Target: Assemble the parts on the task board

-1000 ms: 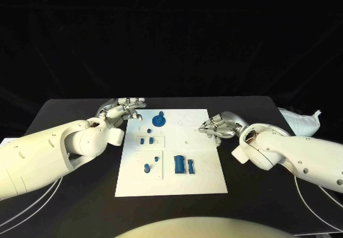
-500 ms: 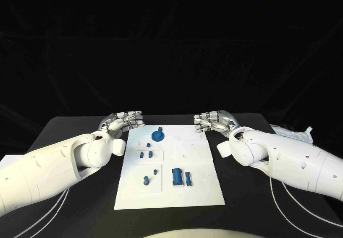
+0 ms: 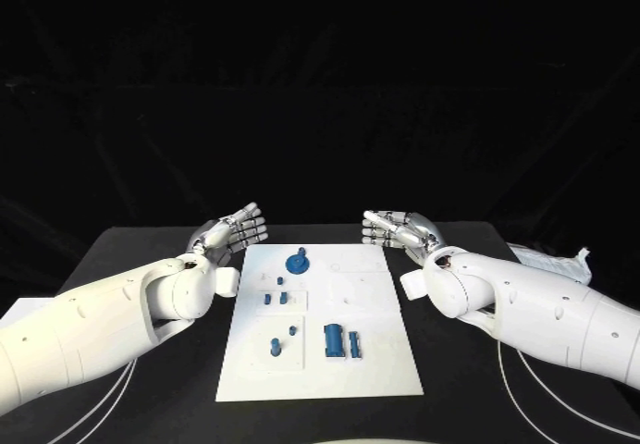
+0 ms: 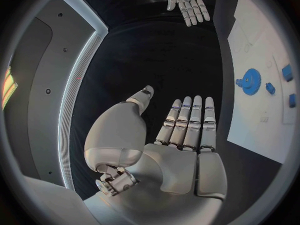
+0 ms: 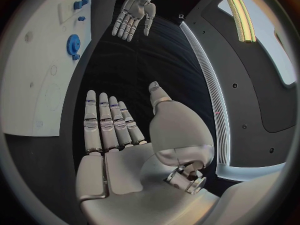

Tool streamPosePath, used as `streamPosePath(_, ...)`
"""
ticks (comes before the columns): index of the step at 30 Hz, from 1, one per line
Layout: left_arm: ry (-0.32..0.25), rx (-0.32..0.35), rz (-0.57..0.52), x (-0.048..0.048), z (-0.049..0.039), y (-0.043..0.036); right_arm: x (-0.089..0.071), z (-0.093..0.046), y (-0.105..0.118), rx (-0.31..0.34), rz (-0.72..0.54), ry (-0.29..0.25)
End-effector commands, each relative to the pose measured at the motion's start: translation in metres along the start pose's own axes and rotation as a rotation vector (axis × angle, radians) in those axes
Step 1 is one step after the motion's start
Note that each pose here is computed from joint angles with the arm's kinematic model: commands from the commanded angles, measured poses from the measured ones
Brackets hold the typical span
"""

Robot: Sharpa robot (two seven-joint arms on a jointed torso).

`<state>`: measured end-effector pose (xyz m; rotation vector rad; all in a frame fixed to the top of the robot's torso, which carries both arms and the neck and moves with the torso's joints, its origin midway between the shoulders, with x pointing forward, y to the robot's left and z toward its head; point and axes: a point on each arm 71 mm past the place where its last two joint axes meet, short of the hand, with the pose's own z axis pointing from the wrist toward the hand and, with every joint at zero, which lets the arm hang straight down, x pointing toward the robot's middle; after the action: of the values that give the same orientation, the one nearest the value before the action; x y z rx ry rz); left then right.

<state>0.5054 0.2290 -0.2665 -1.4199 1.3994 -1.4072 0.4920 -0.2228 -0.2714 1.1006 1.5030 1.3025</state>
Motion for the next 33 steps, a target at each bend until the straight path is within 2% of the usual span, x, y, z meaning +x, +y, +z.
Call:
streamPosePath(1,-0.041,0.038,0.044,0.007,-0.0043,-0.0036,0.005,-0.002,0.01,-0.04,0.026,-0.065)
streamPosePath(5,-0.075,0.074,0.084,0.0185,-0.0124,-0.0079,0.015,-0.008,0.023,-0.069,0.047,-0.121)
streamPosePath(9,-0.119,0.126,0.136,0.0334,-0.0244,-0.0145,0.025,-0.016,0.036,-0.09,0.064,-0.183)
streamPosePath(16,-0.163,0.186,0.188,0.0486,-0.0386,-0.0225,0.034,-0.025,0.046,-0.099,0.071,-0.238)
streamPosePath(21,-0.173,0.199,0.199,0.0518,-0.0419,-0.0243,0.035,-0.026,0.046,-0.1,0.071,-0.243)
streamPosePath(33,-0.173,0.199,0.199,0.0518,-0.0419,-0.0243,0.035,-0.026,0.046,-0.1,0.071,-0.243)
